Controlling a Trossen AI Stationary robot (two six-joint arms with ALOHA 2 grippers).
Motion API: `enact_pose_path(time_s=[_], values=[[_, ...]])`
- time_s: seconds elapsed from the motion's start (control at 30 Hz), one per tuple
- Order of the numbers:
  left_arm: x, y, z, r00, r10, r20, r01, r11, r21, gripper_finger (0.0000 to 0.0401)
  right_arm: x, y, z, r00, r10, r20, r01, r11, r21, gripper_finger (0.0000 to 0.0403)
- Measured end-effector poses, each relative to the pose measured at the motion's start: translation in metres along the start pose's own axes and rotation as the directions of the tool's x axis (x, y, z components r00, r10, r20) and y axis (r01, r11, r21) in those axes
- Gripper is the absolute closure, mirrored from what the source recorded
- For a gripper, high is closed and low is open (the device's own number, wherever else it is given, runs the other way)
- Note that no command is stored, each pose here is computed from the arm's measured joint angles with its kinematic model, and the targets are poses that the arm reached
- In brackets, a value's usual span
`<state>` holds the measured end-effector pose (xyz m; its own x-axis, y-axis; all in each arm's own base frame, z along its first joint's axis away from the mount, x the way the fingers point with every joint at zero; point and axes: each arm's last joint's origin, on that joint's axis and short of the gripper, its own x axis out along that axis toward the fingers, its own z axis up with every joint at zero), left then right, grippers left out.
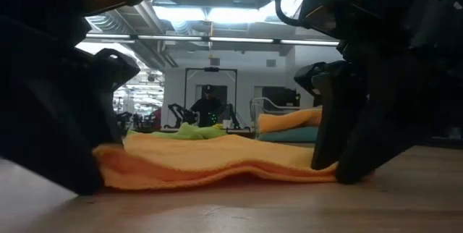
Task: Fold microfiber towels
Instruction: Fold the yellow microfiber cloth
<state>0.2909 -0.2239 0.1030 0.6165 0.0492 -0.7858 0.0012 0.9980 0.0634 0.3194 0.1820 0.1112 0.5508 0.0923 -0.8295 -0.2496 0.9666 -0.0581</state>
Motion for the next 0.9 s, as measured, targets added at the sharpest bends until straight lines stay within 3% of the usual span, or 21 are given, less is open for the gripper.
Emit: enact_pose_path(time_s=[0.23,0.67,0.9], values=[[0.000,0.001,-0.001,1.000,0.022,0.004,-0.022,0.998,-0.063,0.0392,0.000,-0.001,-0.001,1.000,-0.021,-0.002,0.021,0.999,0.027,0.0391],[-0.008,-0.004,0.004,0.999,0.005,0.041,-0.002,0.998,-0.060,0.0401,-0.007,0.005,0.011,1.000,-0.015,0.015,0.015,0.999,0.044,0.0400],[-0.021,-0.021,0.029,0.994,-0.061,0.094,0.061,0.998,0.004,0.0401,-0.034,0.017,0.038,0.993,-0.121,-0.018,0.121,0.993,0.017,0.0401]])
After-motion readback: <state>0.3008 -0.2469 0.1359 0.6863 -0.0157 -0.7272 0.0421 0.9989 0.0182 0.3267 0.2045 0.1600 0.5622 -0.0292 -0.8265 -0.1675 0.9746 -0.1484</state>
